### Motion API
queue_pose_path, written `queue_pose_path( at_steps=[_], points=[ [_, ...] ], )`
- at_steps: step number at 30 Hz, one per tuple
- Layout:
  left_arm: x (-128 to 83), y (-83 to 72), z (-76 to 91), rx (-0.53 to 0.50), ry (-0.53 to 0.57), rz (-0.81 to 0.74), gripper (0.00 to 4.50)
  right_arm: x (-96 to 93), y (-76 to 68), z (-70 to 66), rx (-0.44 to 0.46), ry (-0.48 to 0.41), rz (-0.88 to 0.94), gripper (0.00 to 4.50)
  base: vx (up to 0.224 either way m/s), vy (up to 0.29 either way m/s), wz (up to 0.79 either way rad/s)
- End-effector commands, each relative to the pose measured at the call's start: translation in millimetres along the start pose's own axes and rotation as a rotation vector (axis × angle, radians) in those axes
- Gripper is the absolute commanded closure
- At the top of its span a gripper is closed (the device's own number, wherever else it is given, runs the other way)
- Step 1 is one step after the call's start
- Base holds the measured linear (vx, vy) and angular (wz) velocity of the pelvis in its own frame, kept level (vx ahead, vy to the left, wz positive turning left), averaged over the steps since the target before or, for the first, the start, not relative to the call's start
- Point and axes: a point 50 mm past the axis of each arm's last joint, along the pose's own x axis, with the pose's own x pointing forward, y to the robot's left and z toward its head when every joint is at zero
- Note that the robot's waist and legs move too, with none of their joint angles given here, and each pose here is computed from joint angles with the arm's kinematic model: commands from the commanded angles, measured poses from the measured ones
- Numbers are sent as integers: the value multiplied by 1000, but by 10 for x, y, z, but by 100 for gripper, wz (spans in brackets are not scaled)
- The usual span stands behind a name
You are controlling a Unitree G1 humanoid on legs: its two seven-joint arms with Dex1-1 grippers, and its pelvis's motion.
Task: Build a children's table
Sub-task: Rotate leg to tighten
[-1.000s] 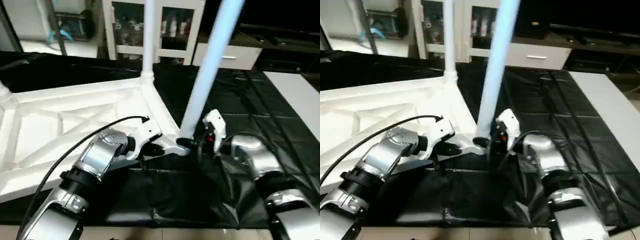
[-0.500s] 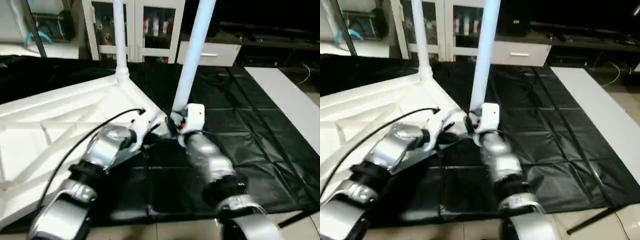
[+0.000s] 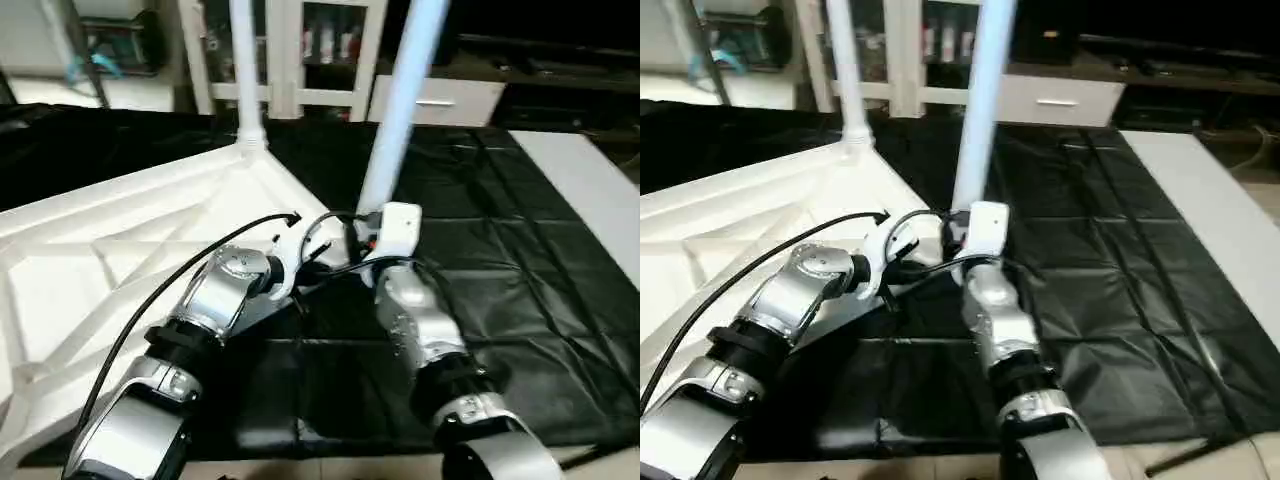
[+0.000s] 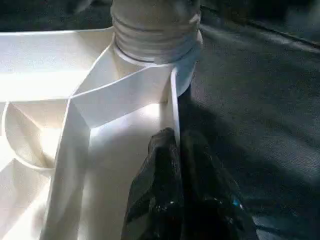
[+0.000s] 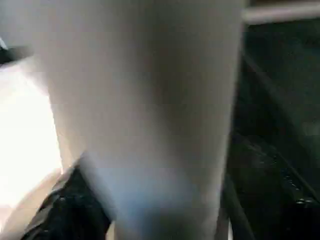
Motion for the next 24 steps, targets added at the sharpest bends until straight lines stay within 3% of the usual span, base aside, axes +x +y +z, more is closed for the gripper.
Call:
queue_pose_path(
  at_steps=[1,2,3,4,10,14,17,24],
  points=[
    [59,-120,-193,-22,75,-88,450,-29,-161,129,5,-46,-11,91,0,0,0],
    [52,-119,-208,-22,77,-90,450,-90,-233,144,-9,-8,135,84,0,0,0],
    [51,-119,-210,-23,77,-91,450,-101,-243,145,-13,0,162,79,0,0,0],
    [46,-124,-219,-23,81,-99,450,-161,-299,136,-80,39,290,72,0,0,0],
    [27,-143,-237,-13,93,-143,450,-330,-482,69,-238,169,568,28,0,0,0],
    [19,-171,-249,5,109,-189,450,-521,-752,57,-322,312,800,8,0,0,0],
    [-18,-238,-244,30,114,-283,450,-526,-833,76,-345,347,846,8,0,0,0],
    [-96,-310,-317,36,143,-357,450,-534,-826,151,-365,338,936,8,0,0,0]
  ],
)
